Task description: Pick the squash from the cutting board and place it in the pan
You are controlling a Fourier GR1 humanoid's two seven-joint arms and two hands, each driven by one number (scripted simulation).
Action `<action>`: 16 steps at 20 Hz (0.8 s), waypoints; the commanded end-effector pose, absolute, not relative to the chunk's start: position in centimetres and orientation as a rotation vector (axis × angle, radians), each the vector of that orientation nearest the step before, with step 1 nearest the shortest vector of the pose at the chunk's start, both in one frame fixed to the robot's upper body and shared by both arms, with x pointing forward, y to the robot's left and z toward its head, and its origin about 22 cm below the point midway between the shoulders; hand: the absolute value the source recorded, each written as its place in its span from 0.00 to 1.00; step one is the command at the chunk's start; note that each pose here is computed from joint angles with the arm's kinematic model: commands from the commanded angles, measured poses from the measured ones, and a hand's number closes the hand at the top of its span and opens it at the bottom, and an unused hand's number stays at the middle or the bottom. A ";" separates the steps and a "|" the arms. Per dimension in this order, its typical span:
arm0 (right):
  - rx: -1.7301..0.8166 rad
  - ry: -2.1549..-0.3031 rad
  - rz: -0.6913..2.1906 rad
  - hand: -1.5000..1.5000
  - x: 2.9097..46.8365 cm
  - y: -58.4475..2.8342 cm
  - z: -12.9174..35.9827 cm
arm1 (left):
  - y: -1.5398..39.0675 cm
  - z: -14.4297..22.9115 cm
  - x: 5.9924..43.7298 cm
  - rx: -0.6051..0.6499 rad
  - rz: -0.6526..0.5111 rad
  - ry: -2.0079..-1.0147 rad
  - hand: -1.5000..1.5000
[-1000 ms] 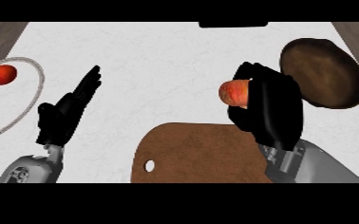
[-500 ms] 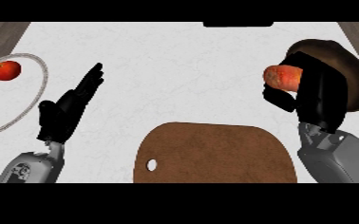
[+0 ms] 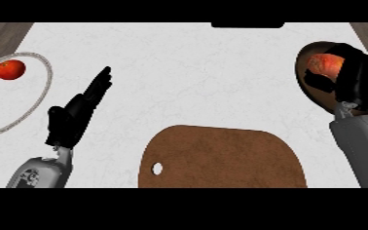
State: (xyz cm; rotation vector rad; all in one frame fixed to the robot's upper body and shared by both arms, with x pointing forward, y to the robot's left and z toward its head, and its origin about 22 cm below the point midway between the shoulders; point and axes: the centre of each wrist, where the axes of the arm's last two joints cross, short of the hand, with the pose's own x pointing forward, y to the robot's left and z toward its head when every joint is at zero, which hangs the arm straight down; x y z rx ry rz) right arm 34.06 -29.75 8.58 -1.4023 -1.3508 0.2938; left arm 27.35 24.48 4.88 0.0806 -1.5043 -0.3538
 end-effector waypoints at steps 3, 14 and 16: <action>-1.398 -1.333 0.267 1.00 36.5 -35.1 7.3 | 25.2 5.5 27.7 0.087 -0.374 -1.491 0.50; -1.433 -1.358 0.287 1.00 36.6 -40.5 3.7 | 24.8 5.1 26.6 0.066 -0.360 -1.489 0.50; -1.430 -1.349 0.266 1.00 38.1 -41.8 6.3 | 24.3 4.6 27.4 0.070 -0.369 -1.506 0.50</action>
